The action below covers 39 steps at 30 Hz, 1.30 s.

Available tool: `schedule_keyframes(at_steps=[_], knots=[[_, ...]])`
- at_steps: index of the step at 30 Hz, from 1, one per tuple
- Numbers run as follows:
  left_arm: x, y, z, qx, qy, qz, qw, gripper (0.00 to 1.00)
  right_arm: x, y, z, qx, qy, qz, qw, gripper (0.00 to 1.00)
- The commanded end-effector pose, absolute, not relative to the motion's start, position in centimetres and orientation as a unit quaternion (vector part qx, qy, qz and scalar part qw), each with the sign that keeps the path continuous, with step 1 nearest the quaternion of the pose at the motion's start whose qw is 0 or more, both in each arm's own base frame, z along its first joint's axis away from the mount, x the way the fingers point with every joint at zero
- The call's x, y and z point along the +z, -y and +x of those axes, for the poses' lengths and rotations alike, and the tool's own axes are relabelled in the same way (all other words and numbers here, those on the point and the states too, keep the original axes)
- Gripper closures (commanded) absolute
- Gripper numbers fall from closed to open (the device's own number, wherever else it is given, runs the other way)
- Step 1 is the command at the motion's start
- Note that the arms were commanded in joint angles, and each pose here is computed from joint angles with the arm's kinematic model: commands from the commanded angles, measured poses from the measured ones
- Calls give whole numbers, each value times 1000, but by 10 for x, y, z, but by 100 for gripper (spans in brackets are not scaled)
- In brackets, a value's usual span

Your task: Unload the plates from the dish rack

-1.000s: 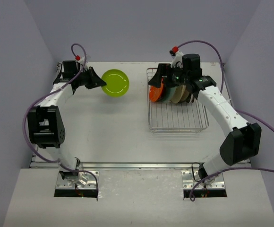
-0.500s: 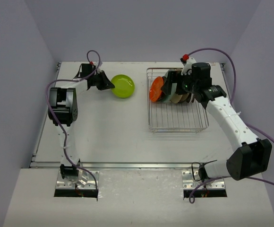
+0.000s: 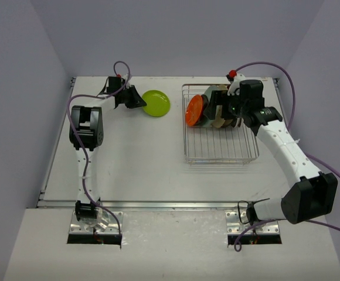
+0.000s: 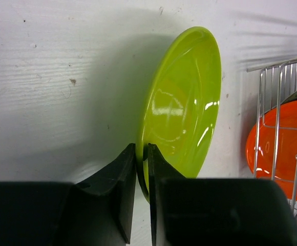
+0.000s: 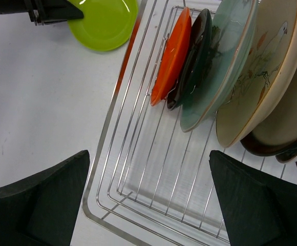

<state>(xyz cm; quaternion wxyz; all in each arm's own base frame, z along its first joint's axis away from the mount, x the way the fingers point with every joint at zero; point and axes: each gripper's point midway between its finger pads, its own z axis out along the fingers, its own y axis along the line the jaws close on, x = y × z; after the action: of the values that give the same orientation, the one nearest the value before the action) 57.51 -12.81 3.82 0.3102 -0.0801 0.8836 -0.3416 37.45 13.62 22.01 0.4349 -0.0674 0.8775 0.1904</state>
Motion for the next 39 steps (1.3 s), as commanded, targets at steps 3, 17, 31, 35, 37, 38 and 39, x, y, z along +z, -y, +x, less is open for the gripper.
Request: schedule_keyframes(at_steps=[3,17,31,35,37,38,39], knots=[[48,127,589,-339,-877,-75,333,77,231,-137,381,194,-870,-71,448,1],[74,113,591,-292,-882,-62,364,52,231,-118,392,145,-874,-35,462,1],[242,53,515,-125,-844,-34,520,49,233,-155,437,4,-869,-42,493,50],[268,41,473,-94,-832,-33,545,46,215,-156,457,-44,-885,-6,463,57],[273,36,453,-83,-828,-32,554,44,205,-155,463,-55,-891,11,451,60],[280,34,445,-78,-823,-34,562,43,199,-157,466,-55,-893,14,446,61],[282,31,438,-74,-820,-37,566,42,193,-158,467,-55,-896,18,441,61]])
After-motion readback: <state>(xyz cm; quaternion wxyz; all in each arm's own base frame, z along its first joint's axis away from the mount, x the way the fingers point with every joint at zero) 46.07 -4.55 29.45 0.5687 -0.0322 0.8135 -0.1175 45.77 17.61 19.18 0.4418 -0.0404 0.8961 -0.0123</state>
